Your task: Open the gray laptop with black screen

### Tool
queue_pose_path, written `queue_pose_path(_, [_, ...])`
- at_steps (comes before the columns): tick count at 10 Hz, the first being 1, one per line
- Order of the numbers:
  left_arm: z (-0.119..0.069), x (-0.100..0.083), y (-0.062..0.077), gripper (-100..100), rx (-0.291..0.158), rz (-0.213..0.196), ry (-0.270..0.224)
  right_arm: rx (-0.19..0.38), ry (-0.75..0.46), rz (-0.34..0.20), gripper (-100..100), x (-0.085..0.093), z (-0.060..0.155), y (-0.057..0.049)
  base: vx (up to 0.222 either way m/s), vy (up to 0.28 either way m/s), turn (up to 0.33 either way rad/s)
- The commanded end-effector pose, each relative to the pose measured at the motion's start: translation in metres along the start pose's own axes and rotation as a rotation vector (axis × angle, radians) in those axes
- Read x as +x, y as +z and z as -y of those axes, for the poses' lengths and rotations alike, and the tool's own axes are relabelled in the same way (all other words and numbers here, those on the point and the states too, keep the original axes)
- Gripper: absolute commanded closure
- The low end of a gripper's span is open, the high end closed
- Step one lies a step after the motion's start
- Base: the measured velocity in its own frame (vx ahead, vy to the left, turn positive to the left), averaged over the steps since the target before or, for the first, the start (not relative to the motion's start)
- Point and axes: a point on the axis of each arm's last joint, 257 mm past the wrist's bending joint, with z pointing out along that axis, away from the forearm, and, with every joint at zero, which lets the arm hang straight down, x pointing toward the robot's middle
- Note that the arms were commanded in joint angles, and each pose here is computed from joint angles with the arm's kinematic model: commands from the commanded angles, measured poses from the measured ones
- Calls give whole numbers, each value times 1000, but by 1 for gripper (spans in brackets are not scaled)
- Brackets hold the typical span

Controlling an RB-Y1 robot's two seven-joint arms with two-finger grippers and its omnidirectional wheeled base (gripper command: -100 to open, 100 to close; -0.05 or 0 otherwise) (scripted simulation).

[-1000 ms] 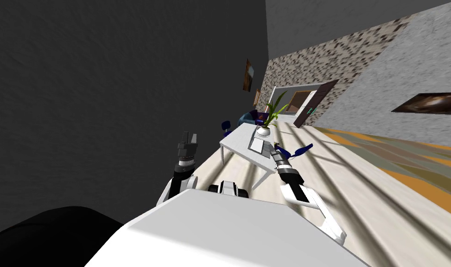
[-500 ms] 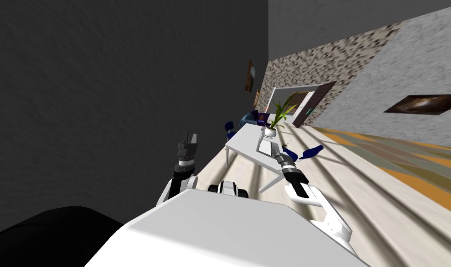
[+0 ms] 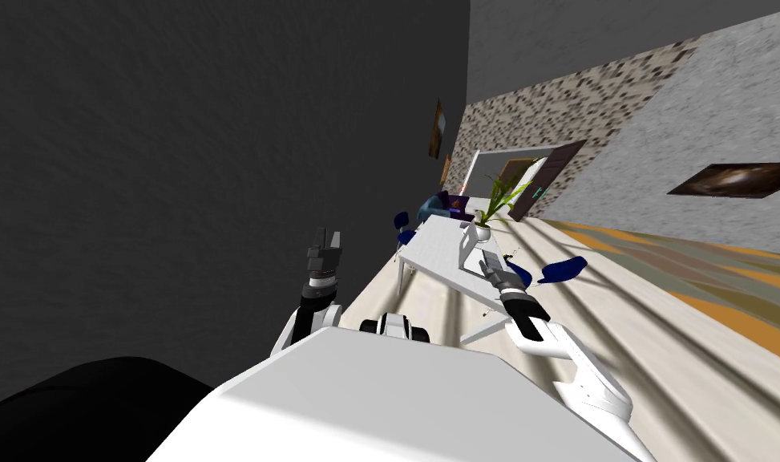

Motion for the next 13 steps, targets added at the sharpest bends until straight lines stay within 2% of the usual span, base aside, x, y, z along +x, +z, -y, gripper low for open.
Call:
queue_pose_path(1, [0, 0, 0, 0, 0, 0, 0, 53, -120, -28, -100, 2, 35, 8, 164, 174, -1])
queue_pose_path(7, [0, 0, 0, 0, 0, 0, 0, 148, -329, -76, -100, 0, 101, 16, 120, 139, -2])
queue_pose_path(10, [0, 0, 0, 0, 0, 0, 0, 195, -445, -97, -100, -9, 136, 19, 132, 137, -5])
queue_pose_path(11, [0, 0, 0, 0, 0, 0, 0, 183, -419, -92, -100, -8, 128, 19, 60, 64, -4])
queue_pose_path(12, [0, 0, 0, 0, 0, 0, 0, 186, -424, -93, -100, -9, 129, 19, 14, 15, 3])
queue_pose_path(13, [0, 0, 0, 0, 0, 0, 0, 186, -424, -93, 100, -9, 129, 19, 8, 5, -4])
